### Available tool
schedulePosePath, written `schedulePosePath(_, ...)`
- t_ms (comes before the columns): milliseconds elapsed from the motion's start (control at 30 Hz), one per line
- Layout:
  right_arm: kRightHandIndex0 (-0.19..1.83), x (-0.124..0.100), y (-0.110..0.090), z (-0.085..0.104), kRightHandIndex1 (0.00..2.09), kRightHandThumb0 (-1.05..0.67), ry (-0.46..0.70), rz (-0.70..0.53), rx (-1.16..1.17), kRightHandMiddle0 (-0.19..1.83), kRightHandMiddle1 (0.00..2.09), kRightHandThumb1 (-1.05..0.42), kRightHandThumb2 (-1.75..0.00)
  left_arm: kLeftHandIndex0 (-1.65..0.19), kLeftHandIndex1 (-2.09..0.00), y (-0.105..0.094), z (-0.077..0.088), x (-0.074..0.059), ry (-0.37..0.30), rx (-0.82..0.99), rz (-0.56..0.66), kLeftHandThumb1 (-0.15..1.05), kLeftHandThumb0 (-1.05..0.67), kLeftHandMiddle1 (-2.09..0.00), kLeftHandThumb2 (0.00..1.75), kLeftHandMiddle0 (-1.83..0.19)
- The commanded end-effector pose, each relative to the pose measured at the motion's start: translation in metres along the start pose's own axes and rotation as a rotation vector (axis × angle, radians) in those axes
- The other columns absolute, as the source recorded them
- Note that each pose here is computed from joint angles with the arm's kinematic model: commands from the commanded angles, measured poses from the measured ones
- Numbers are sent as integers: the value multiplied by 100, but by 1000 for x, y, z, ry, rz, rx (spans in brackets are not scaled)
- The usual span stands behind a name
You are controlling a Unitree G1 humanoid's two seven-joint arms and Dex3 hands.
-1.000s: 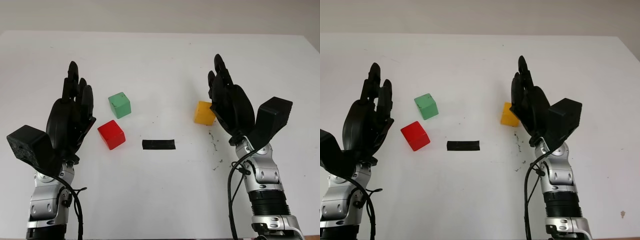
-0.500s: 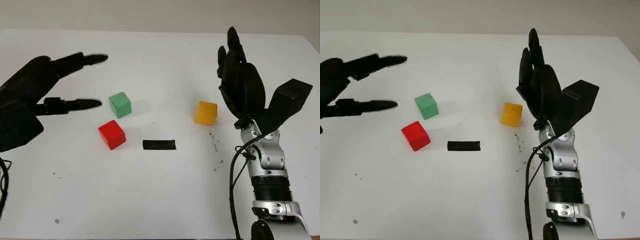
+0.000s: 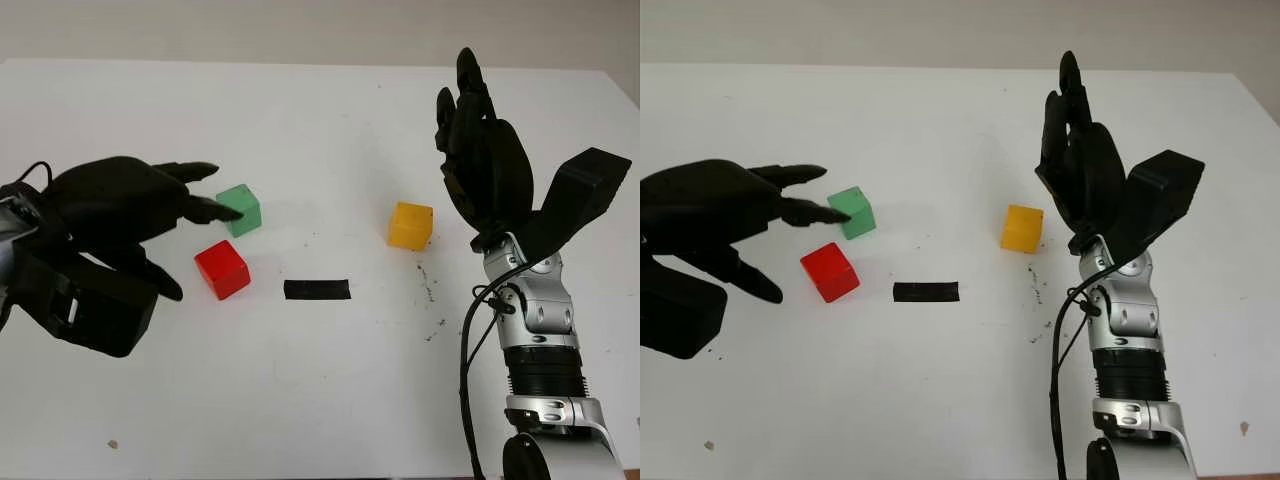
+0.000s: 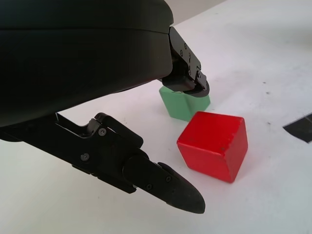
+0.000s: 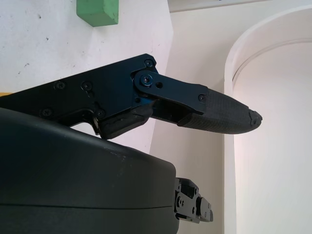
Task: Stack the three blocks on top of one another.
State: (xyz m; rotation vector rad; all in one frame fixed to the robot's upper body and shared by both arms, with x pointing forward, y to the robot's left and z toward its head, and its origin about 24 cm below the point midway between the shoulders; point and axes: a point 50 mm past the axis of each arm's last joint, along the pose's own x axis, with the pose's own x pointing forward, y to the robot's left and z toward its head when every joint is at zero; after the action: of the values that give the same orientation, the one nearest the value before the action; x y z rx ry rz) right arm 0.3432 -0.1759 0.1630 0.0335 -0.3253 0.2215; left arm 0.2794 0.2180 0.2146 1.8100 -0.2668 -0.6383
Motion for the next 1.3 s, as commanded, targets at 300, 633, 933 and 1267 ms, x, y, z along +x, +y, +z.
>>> schedulePosePath(300, -19, 0, 2, 1, 0, -78, -11, 11, -31, -19, 0, -105, -74, -41, -8, -3, 9, 5, -81, 229, 93, 84, -56, -4, 6, 10)
schedulePosePath(633, -19, 0, 3, 0, 0, -79, -5, 4, -34, -19, 0, -105, -73, -52, -15, -9, 9, 12, -133, 249, 155, 87, -52, -5, 6, 10)
schedulePosePath(933, -19, -2, 3, 0, 0, -78, -6, 11, -34, -19, 0, -105, -74, -53, -36, -14, 6, 17, -143, 263, 212, 88, -54, -6, 6, 6)
schedulePosePath(1267, -19, -3, 3, 1, 0, -78, -10, 11, -36, -19, 0, -105, -73, -35, -88, -18, 2, 24, -148, 252, 229, 91, -59, -6, 5, 2)
